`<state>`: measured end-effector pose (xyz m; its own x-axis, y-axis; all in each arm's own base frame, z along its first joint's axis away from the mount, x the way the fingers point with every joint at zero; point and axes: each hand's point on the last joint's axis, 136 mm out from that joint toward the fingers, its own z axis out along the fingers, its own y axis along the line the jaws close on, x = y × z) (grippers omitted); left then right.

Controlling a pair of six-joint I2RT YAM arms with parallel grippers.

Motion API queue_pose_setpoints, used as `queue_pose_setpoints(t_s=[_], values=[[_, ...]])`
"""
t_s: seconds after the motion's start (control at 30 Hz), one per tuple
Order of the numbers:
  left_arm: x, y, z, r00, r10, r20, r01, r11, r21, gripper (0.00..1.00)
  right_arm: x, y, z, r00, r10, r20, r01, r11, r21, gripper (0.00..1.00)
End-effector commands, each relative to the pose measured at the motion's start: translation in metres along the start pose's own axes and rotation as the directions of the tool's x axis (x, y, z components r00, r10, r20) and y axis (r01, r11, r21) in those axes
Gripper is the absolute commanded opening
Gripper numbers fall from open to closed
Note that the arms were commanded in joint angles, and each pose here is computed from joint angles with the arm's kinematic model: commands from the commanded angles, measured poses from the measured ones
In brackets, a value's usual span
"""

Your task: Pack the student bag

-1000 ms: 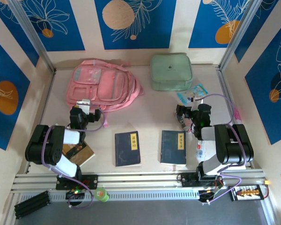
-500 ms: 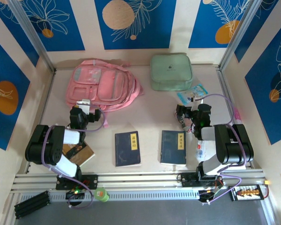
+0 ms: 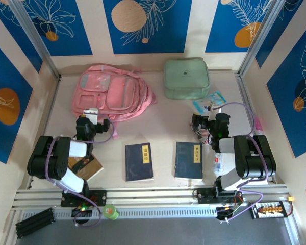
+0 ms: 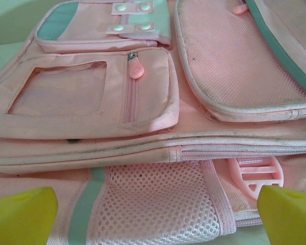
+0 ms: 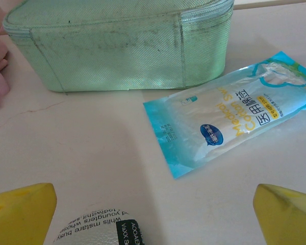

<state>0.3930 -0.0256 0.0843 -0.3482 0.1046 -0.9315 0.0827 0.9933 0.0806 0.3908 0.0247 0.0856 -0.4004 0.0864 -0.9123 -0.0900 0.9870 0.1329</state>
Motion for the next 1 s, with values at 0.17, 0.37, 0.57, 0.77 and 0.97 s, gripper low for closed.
queue_pose_setpoints(t_s=[0.17,0.37,0.57,0.77,0.97], values=[[-0.011,0.004,-0.002,0.999,-0.013,0.045,0.013,1.000,-0.013,1.00,-0.019,0.009,-0.005,0.996,-0.069,0.058,0.068,0.997,0.021,0.99],[-0.033,0.022,-0.023,0.997,-0.041,0.058,0.047,0.993,-0.105,1.00,-0.043,0.021,-0.015,0.990,-0.134,0.036,0.131,0.988,0.076,0.99],[-0.078,0.040,-0.049,0.975,-0.192,0.107,0.209,0.963,-0.172,1.00,-0.080,0.035,-0.024,0.998,-0.047,-0.028,0.051,0.987,0.155,0.99],[-0.116,0.022,-0.044,0.911,-0.410,-0.038,0.406,0.910,-0.079,0.99,-0.096,0.075,-0.022,0.994,0.057,-0.097,-0.048,0.994,0.100,0.99],[-0.121,-0.031,-0.005,0.810,-0.525,-0.261,0.563,0.821,0.095,1.00,-0.087,0.123,-0.001,0.920,0.230,-0.317,-0.254,0.967,-0.035,0.99]])
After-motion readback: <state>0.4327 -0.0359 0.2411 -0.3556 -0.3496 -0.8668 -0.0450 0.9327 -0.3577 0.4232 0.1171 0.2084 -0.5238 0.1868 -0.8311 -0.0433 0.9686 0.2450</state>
